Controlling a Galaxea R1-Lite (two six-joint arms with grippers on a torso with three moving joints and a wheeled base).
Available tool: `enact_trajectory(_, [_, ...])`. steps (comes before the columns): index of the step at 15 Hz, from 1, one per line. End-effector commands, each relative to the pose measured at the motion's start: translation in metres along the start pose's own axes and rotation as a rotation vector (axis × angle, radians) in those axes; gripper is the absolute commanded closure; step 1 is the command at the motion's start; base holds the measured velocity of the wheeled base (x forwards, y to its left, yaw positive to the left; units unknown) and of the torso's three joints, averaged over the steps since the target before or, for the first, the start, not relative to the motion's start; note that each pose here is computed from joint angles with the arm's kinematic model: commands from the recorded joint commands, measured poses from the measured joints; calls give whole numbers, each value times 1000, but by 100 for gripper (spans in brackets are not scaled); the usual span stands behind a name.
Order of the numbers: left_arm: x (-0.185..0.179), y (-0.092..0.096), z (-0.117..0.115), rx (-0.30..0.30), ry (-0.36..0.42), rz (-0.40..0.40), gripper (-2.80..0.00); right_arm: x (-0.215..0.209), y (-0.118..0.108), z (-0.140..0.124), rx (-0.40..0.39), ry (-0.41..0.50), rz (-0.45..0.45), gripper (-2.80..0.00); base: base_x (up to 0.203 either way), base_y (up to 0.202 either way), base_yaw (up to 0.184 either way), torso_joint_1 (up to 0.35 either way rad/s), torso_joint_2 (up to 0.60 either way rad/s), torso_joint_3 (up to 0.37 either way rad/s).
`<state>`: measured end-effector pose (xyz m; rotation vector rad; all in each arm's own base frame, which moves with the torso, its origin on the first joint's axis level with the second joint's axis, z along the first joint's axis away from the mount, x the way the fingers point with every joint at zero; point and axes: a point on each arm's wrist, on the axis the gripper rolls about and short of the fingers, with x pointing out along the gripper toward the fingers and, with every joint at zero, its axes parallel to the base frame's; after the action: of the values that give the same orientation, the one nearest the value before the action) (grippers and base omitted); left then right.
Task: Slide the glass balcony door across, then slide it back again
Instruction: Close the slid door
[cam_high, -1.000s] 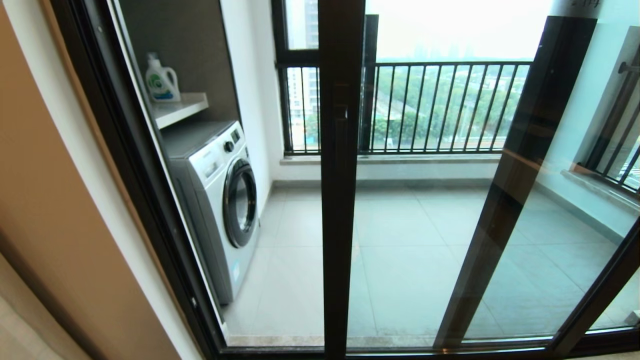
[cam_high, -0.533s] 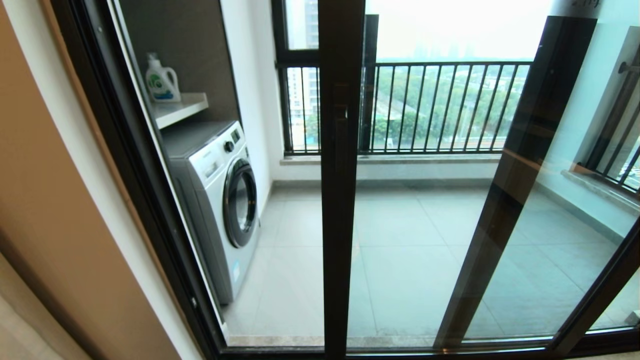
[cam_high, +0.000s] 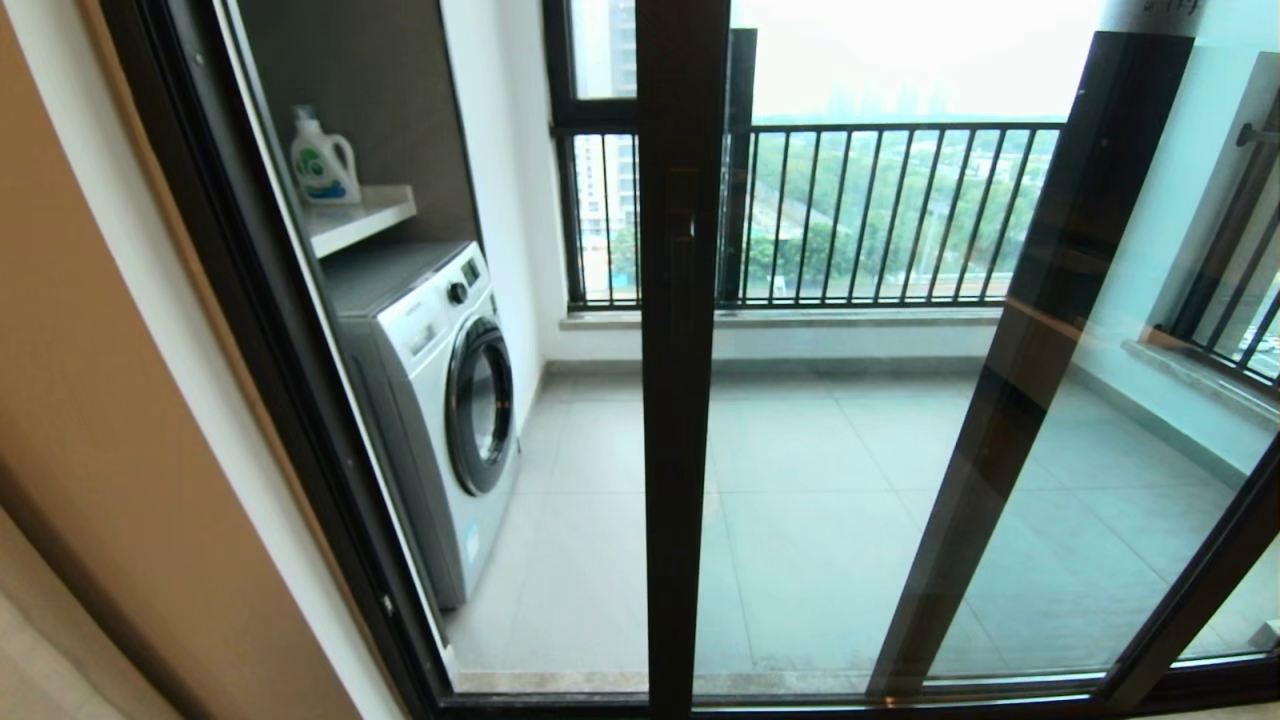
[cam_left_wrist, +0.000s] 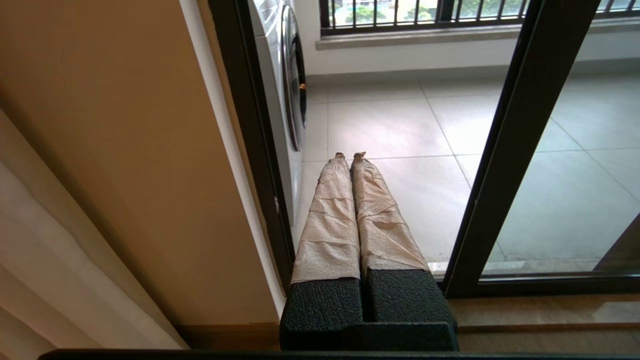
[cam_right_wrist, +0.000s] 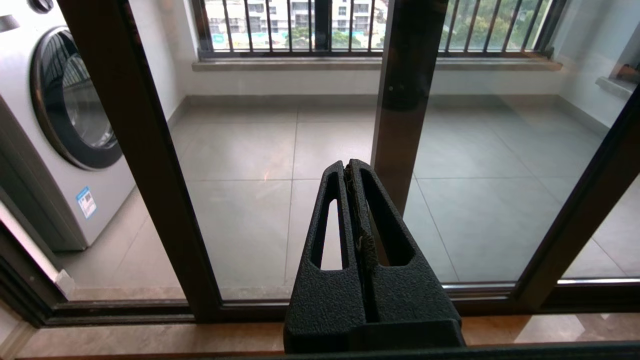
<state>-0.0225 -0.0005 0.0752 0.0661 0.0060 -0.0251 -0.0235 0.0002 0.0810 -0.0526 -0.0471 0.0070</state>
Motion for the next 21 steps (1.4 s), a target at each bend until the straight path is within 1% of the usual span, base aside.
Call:
enact_trajectory(1, [0, 0, 0, 1, -1, -2, 0, 1, 1, -7, -5, 46, 25, 0, 0, 0, 0, 0, 0, 0])
enact_trajectory(3, [0, 0, 0, 0, -1, 0, 0, 1, 1, -6, 12, 41, 24, 0, 0, 0, 0, 0, 0, 0])
enact_trajectory(9, [0, 0, 0, 0, -1, 0, 0, 1, 1, -6, 13, 37, 24, 0, 0, 0, 0, 0, 0, 0])
enact_trajectory(13, [0, 0, 0, -2, -1, -1, 0, 1, 0, -6, 65, 27, -12, 0, 0, 0, 0, 0, 0, 0])
enact_trajectory(17, [0, 0, 0, 0, -1, 2, 0, 1, 0, -6, 65, 27, -12, 0, 0, 0, 0, 0, 0, 0])
enact_trajectory(18, [0, 0, 0, -8, 0, 21, 0, 1, 0, -6, 65, 27, -12, 0, 0, 0, 0, 0, 0, 0])
enact_trajectory(20, [0, 1, 1, -78, -6, 29, 0, 1, 0, -6, 65, 27, -12, 0, 0, 0, 0, 0, 0, 0])
enact_trajectory(21, [0, 1, 1, -75, -6, 28, 0, 1, 0, -6, 65, 27, -12, 0, 0, 0, 0, 0, 0, 0])
